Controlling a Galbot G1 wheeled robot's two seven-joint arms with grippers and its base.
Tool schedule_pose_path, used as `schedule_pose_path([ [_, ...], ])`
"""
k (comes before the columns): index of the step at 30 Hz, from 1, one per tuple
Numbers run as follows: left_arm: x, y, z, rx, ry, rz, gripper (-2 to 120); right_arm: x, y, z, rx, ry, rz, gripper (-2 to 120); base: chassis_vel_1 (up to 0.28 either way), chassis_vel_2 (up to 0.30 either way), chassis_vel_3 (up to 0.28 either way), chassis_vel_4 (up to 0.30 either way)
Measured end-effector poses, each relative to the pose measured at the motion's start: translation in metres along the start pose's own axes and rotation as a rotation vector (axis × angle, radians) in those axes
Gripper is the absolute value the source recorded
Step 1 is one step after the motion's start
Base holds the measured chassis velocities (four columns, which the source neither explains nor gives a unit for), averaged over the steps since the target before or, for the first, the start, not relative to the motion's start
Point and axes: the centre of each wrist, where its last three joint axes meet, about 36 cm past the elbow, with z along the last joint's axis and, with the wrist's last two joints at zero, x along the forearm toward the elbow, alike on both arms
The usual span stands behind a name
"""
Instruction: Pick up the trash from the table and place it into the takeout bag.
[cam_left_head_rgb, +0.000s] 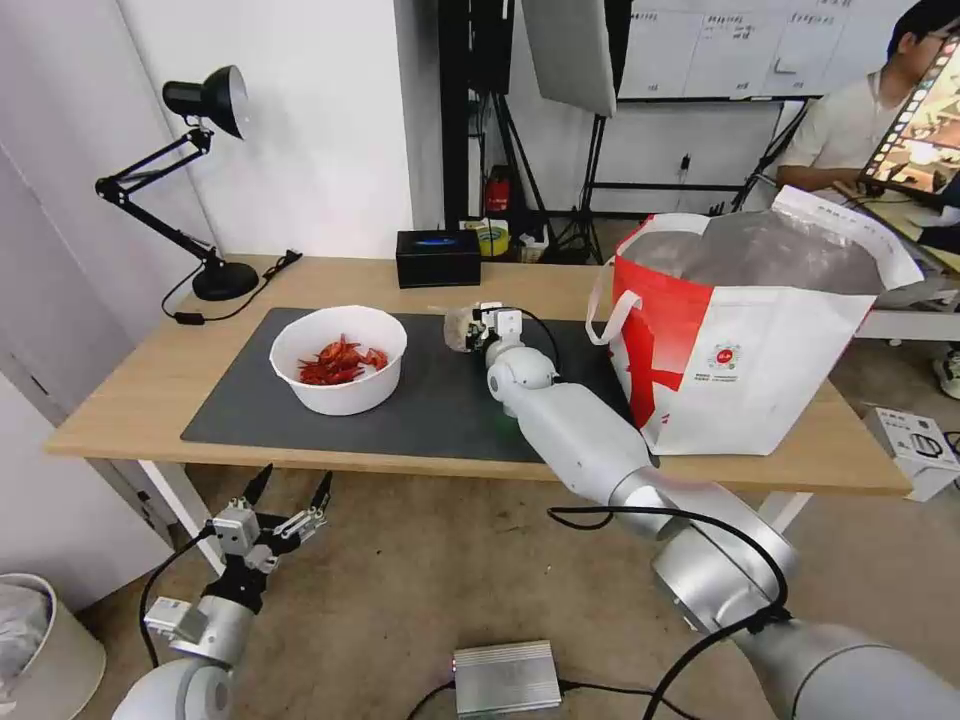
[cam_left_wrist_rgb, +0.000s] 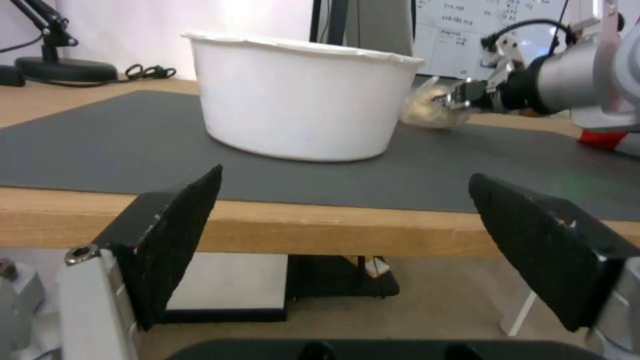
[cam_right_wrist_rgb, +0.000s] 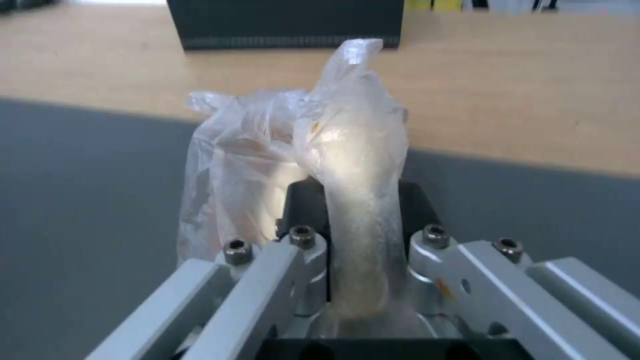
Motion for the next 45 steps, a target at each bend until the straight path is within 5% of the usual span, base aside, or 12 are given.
schedule_pose_path([
  [5, 0.000, 0.002, -0.001, -0.002, -0.003, 0.000, 100, 0.010, -0.003, -0.017, 0.008, -0.054, -0.014, 3, 0.000, 0.000, 0.000, 0.000],
  [24, 0.000, 0.001, 0.004, 0.000, 0.004, 0.004, 100, 0.055, 0.002, -0.063, 0.063, -0.355, -0.063, 3, 0.000, 0.000, 0.000, 0.000],
  [45, 0.003, 0.001, -0.001, -0.009, -0.002, 0.005, 100, 0.107, -0.041, -0.094, 0.119, -0.794, -0.142, 3, 0.000, 0.000, 0.000, 0.000],
])
